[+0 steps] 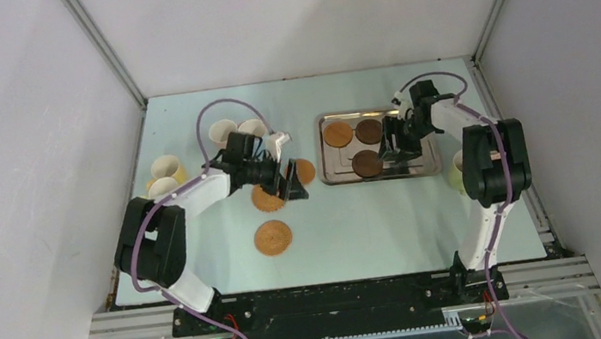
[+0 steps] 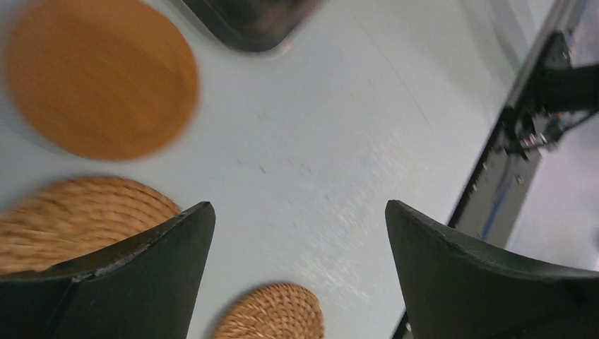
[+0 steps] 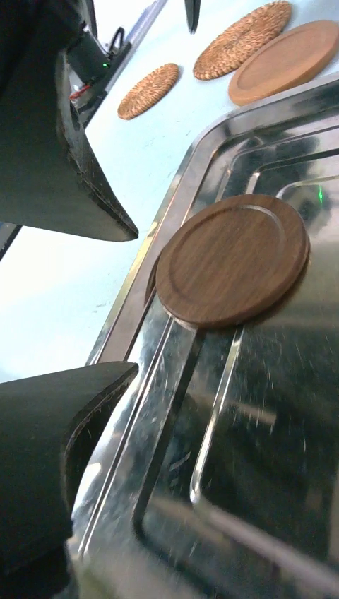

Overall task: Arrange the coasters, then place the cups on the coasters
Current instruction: Place the coaster on the tray.

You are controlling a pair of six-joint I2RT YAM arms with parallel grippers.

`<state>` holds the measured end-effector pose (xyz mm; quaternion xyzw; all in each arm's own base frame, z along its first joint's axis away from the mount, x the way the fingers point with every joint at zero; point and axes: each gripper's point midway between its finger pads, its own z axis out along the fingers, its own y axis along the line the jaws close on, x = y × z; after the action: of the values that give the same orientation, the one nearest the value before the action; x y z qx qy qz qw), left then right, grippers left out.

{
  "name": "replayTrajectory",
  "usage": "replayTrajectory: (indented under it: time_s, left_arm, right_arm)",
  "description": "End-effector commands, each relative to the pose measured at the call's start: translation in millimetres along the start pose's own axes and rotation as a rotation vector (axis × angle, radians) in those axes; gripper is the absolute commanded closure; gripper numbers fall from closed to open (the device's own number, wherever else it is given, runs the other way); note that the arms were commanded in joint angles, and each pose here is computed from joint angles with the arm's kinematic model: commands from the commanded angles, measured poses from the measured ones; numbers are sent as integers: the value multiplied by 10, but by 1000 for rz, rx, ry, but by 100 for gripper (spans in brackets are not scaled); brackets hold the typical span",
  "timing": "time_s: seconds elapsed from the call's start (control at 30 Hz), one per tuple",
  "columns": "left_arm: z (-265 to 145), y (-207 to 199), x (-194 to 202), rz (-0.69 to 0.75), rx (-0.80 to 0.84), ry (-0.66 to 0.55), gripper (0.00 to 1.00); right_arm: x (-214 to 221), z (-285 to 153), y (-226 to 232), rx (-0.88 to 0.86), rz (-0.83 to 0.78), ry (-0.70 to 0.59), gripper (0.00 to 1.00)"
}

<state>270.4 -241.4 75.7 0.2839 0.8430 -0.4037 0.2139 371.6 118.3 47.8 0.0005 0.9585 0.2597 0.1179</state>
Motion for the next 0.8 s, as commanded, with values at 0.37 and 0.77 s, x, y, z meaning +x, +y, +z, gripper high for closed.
replayTrajectory:
  time_s: [0.37, 0.77]
  left_arm:
    - [206, 644, -1360, -13, -208, -226, 2]
    - [770, 801, -791, -61, -268, -43, 2]
  right_arm:
    - [-384, -591, 40, 16, -43, -191, 32]
    - [-433, -709, -8, -20, -8, -218, 32]
